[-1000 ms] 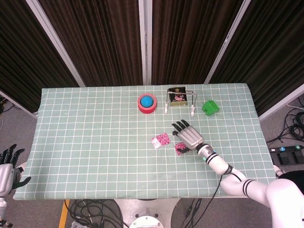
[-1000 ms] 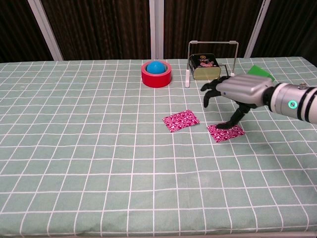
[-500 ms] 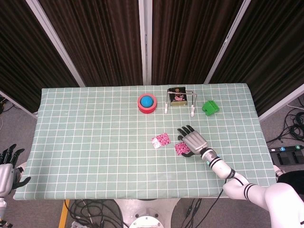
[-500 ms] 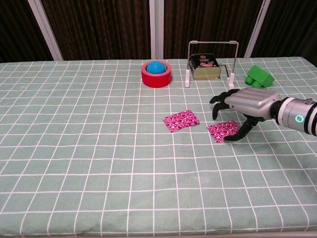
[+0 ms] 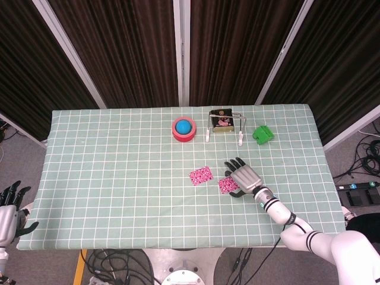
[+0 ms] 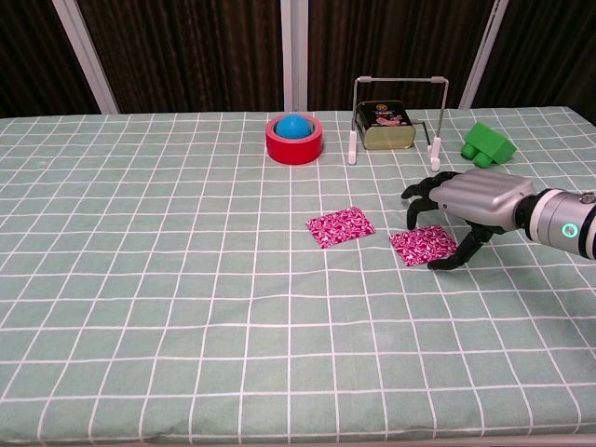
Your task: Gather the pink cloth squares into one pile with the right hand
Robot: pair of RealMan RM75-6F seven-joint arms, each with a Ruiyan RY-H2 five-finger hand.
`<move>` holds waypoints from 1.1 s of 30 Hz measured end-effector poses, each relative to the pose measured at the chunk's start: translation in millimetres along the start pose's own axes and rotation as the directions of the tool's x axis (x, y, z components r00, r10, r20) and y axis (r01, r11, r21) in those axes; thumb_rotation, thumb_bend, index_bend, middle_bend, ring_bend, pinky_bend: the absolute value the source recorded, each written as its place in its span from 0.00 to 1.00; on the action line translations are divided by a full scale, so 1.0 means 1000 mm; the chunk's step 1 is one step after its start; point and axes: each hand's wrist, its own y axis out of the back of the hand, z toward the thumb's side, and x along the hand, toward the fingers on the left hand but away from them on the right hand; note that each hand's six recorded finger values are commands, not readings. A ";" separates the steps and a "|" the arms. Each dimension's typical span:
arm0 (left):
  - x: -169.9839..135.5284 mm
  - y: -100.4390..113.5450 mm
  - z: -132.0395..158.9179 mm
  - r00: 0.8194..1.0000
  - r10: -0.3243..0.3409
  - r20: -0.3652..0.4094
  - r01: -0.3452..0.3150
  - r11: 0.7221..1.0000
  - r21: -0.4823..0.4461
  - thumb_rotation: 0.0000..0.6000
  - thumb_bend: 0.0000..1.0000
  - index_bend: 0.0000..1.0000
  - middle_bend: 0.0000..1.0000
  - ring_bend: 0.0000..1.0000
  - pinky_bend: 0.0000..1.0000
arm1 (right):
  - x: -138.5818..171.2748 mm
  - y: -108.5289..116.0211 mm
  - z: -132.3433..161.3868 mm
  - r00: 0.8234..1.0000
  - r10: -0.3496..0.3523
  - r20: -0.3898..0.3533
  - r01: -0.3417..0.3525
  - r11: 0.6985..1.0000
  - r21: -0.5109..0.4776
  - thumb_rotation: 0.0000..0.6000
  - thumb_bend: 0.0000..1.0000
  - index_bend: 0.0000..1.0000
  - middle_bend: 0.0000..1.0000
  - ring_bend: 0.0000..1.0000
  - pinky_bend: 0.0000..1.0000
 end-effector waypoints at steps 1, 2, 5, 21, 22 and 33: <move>0.000 0.000 0.000 1.000 0.000 -0.001 0.000 1.000 0.000 1.00 0.08 0.22 0.16 0.11 0.15 | 0.000 0.000 0.000 1.000 -0.001 0.000 0.001 1.000 0.000 0.65 0.16 0.29 0.05 0.00 0.00; 0.000 0.000 -0.001 1.000 -0.001 -0.002 0.001 1.000 0.000 1.00 0.08 0.22 0.16 0.11 0.15 | 0.000 -0.001 0.000 1.000 -0.003 0.001 0.003 1.000 0.000 0.65 0.16 0.29 0.06 0.00 0.00; 0.000 0.000 -0.001 1.000 -0.001 -0.001 0.001 1.000 0.000 1.00 0.08 0.22 0.16 0.11 0.15 | 0.001 -0.001 -0.001 1.000 -0.008 0.005 0.008 1.000 -0.002 0.66 0.16 0.31 0.07 0.00 0.00; 0.001 -0.001 -0.001 1.000 -0.001 0.001 0.001 1.000 -0.002 1.00 0.08 0.22 0.16 0.11 0.15 | 0.002 0.001 0.000 0.999 -0.032 0.016 0.032 0.999 -0.012 0.79 0.17 0.39 0.09 0.00 0.00; 0.001 -0.001 -0.001 1.000 -0.001 0.001 0.001 1.000 -0.001 1.00 0.08 0.22 0.16 0.11 0.15 | 0.002 0.002 0.000 0.999 -0.035 0.016 0.035 0.999 -0.013 0.80 0.17 0.39 0.09 0.00 0.00; 0.002 0.000 0.000 1.000 0.001 0.005 -0.001 1.000 -0.003 1.00 0.08 0.22 0.16 0.11 0.15 | 0.001 0.026 -0.003 0.996 -0.090 0.016 0.091 0.995 -0.042 0.80 0.17 0.38 0.09 0.00 0.00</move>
